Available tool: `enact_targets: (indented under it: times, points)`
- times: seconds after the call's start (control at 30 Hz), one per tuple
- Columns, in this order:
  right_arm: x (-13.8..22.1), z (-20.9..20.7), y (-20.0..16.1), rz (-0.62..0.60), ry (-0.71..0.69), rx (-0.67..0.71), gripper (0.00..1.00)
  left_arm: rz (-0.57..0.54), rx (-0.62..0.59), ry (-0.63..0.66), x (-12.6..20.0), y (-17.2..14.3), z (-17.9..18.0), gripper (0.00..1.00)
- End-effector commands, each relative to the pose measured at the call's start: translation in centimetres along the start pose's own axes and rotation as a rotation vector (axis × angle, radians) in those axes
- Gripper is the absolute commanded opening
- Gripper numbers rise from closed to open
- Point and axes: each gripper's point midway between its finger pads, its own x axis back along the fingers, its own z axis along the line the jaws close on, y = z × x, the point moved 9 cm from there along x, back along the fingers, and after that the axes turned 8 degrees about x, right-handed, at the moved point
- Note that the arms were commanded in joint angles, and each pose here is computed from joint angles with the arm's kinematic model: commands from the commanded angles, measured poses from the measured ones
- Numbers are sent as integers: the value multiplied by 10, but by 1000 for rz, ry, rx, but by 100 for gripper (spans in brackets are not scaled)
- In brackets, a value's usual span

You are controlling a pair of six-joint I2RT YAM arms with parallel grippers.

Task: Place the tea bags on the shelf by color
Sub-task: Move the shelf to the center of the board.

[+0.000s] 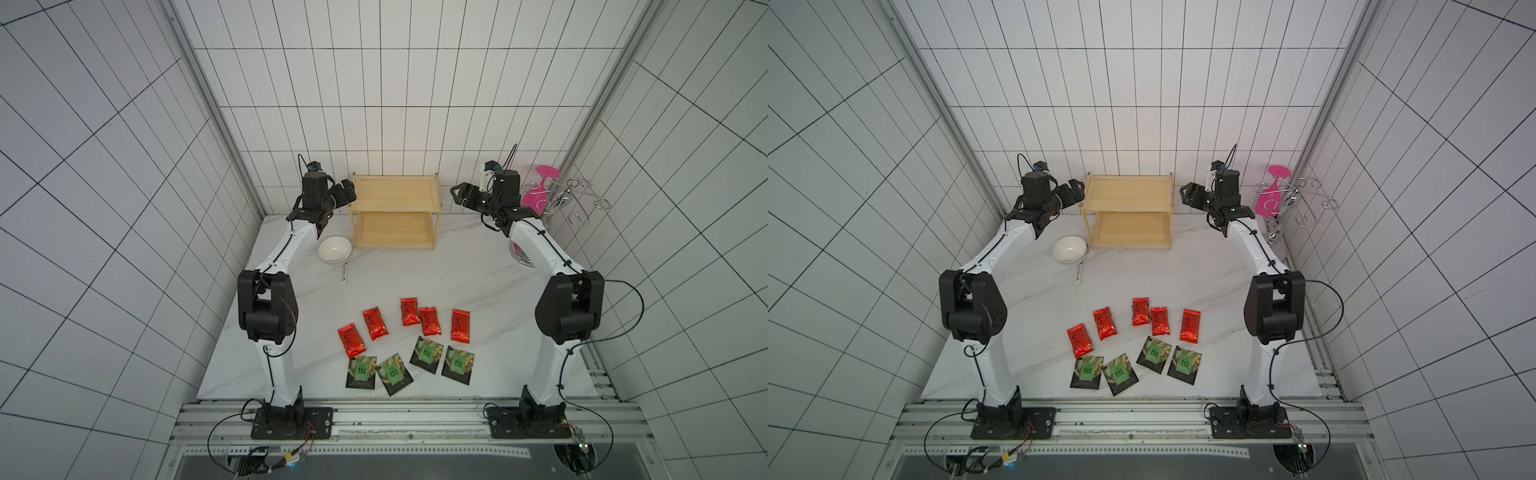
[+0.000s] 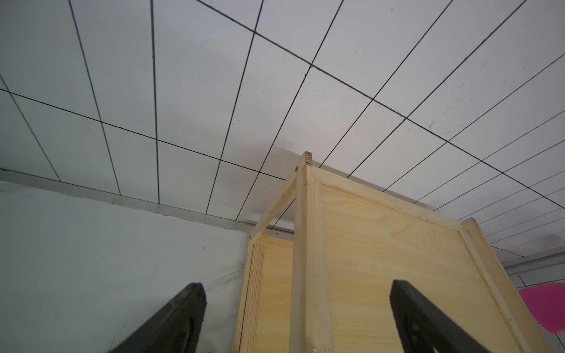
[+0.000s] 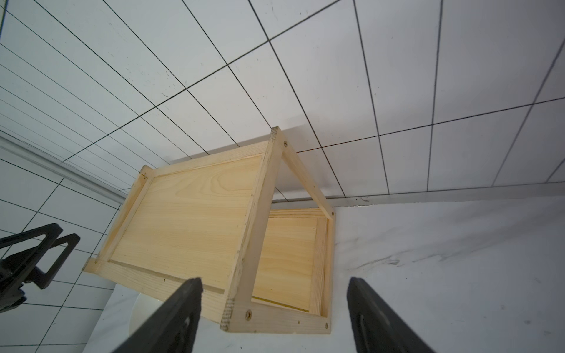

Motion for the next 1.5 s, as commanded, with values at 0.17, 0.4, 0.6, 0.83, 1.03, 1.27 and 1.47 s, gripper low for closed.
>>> enact_targets:
  times: [0.17, 0.4, 0.6, 0.83, 1.03, 1.27, 1.47]
  points:
    - [-36, 16, -6, 72, 189, -63, 67, 208, 54, -178, -31, -25, -5, 91]
    - [-44, 24, -10, 76, 232, -73, 63, 262, 66, -211, -38, -37, -11, 79]
    - [-32, 29, -5, 66, 228, -69, 49, 292, 49, -260, -34, -49, -35, 70]
    - [-3, 20, -4, 46, 158, -68, 41, 335, 16, -287, -26, -73, -65, 69]
    - [21, 11, -14, 44, 99, -83, 39, 350, -5, -281, -18, -90, -79, 69]
    - [31, 3, -29, 67, 60, -102, 39, 319, 9, -246, -2, -94, -76, 70]
    - [36, -5, -40, 82, 23, -125, 39, 311, 9, -235, 8, -96, -74, 70]
